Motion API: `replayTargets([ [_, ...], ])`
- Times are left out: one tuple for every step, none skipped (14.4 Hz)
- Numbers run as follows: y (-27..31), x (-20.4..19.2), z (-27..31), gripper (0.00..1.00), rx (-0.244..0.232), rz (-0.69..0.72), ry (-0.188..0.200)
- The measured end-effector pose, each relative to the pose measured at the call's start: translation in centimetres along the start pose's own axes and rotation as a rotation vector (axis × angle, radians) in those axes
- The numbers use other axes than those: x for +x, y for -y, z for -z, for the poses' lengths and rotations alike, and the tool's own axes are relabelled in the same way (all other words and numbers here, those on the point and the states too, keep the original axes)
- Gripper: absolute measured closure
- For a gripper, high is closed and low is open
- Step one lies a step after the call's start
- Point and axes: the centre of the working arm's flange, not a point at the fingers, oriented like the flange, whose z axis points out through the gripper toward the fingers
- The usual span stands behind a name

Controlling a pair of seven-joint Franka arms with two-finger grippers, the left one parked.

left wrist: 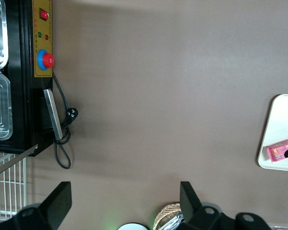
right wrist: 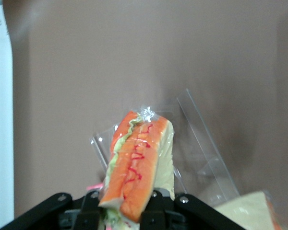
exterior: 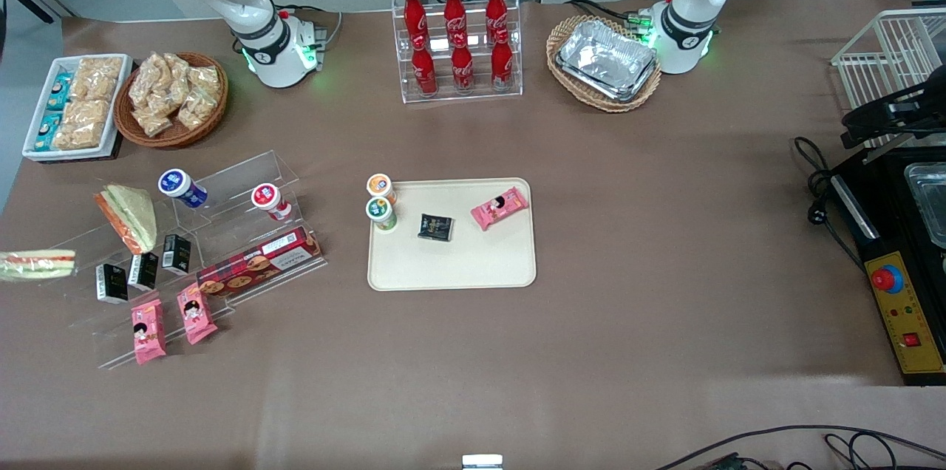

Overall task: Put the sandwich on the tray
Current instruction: 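Grasp the wrapped orange-and-lettuce sandwich with the right gripper, then lift the sandwich and carry it over the cream tray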

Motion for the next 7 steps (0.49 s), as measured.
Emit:
replayTargets([
  [0.1, -0.8, 1.8, 0.81, -0.005, 0.016, 0.011],
  [0.3, -1.9, 3.6, 0.81, -0.009, 0.034, 0.024],
  [0.6, -3.6, 5.3, 0.81, -0.013, 0.061, 0.036],
  [1.0, -5.9, 6.9, 0.81, -0.012, 0.089, 0.048],
  [1.4, -8.5, 8.4, 0.81, -0.008, 0.106, 0.06],
  [1.6, -11.3, 9.6, 0.81, -0.013, 0.108, 0.079],
  [1.7, -14.5, 10.5, 0.81, -0.026, 0.112, 0.108],
])
